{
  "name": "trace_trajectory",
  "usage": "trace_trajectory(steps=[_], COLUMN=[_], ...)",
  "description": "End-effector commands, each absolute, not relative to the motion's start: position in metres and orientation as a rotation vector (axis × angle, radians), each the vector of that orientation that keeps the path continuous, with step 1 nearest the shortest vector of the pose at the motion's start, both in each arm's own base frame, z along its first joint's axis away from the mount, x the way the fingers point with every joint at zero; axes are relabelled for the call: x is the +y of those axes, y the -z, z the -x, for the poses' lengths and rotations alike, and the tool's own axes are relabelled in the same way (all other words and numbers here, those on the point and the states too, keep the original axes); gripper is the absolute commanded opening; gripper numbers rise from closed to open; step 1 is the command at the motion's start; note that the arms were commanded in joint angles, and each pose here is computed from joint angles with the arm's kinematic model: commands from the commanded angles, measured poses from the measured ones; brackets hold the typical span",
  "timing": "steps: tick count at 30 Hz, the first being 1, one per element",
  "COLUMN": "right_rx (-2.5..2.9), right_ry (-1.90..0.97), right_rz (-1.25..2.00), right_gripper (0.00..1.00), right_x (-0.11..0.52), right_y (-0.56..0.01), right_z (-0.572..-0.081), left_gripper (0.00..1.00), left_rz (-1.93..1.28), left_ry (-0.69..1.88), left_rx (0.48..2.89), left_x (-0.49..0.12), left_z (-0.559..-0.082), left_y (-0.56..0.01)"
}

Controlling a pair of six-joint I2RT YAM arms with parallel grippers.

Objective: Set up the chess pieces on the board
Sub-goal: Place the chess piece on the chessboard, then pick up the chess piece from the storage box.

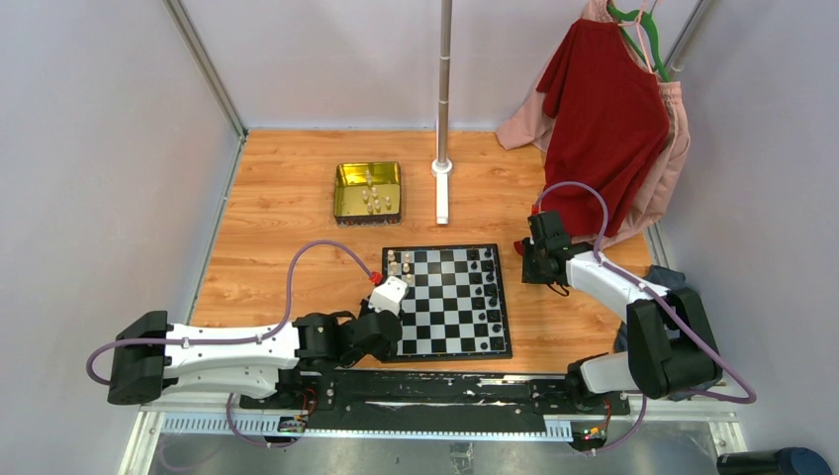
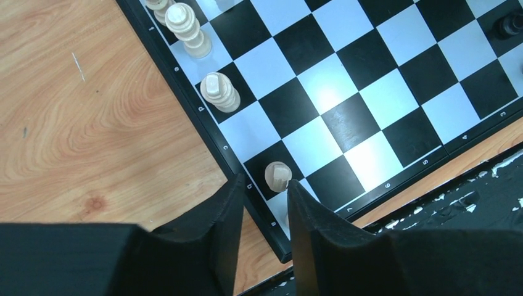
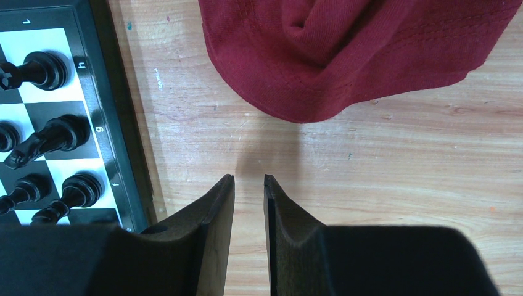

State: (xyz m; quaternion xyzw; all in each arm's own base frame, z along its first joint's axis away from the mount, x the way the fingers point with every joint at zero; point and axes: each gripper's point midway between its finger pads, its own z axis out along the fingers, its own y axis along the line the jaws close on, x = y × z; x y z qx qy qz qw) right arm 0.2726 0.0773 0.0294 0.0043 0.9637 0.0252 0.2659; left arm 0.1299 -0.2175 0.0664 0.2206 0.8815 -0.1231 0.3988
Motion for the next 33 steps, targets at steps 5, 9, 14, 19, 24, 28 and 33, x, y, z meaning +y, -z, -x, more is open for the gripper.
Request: trace_trajectory(steps=[5,9,14,19,24,28,33], right_rx=[2.597,2.592,2.585,2.579,2.567,2.562,2.553], right_ry=[-0.067,-0.072,-0.083,-0.094,-0.111,-0.133,-0.163], right_rz=[0.006,0.006,0.003,-0.001,0.000,0.006,0.007], right_gripper=[0.29,0.29,0.29,0.29,0.29,0.29,0.29], right_x=[0.079,0.079,0.080,0.080,0.081,0.084,0.086], right_y=[-0.032,-0.034,-0.036,-0.039,-0.044,-0.047,-0.049], right_z=[-0.275,-0.276,-0.276,-0.273,-0.272,-0.271,-0.268], left_gripper=[0.47,0.54,0.62,0.69,0.74,0.73,0.73], left_rz=[-0.535,-0.545,-0.543,-0.445,-0.388,-0.333,-0.251], left_ry=[0.327,0.351,0.424,0.402,0.216,0.155,0.133], left_rx=[2.190,2.188,2.176,2.109,2.046,2.084,2.105], left_x=[-0.222,-0.228,-0.232,-0.223,-0.223,-0.233,-0.240], left_z=[-0.135,-0.134,-0.129,-0.142,-0.178,-0.225,-0.289], left_y=[-0.095,-0.112,-0.147,-0.195,-0.237,-0.241,-0.243])
